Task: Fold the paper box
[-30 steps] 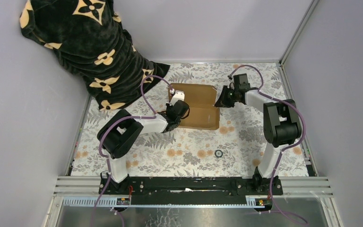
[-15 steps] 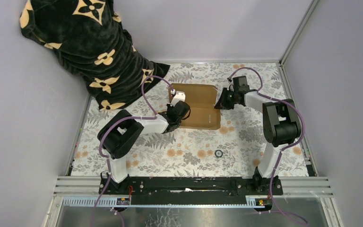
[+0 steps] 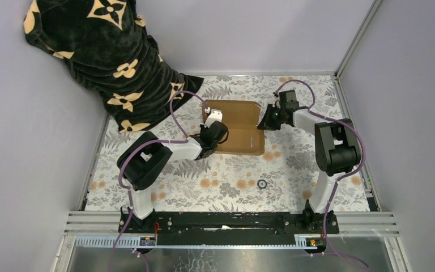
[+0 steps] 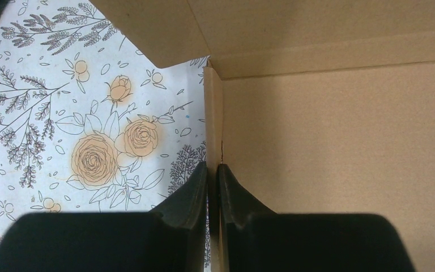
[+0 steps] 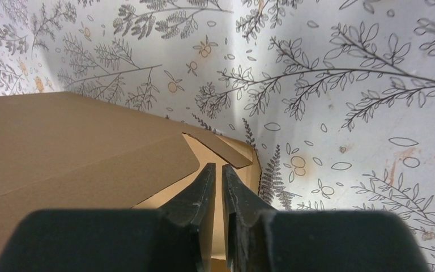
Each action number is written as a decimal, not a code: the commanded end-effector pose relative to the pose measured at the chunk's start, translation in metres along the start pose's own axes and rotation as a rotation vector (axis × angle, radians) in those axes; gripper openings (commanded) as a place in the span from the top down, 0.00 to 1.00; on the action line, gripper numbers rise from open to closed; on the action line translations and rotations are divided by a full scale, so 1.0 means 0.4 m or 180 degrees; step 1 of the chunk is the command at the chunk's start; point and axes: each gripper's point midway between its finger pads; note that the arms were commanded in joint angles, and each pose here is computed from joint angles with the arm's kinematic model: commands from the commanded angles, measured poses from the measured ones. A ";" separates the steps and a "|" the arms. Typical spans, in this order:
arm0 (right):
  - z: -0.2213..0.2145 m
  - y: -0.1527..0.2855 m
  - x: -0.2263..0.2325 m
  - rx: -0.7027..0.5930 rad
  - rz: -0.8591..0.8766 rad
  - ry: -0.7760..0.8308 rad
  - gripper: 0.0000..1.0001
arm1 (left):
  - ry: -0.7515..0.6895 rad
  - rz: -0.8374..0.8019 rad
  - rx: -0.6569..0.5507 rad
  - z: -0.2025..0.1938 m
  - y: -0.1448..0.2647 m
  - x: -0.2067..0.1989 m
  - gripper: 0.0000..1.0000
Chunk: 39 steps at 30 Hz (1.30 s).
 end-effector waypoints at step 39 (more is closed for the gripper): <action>0.048 -0.038 0.010 -0.0026 0.0027 0.0122 0.83 | -0.0181 0.0025 0.0240 -0.060 -0.005 -0.009 0.84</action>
Point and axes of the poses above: each gripper's point midway between its finger pads, its own y axis back along the fingers, its own x axis along the line the jaws close on, z = x × y, and after that the axes turned 5 degrees about -y, right-handed
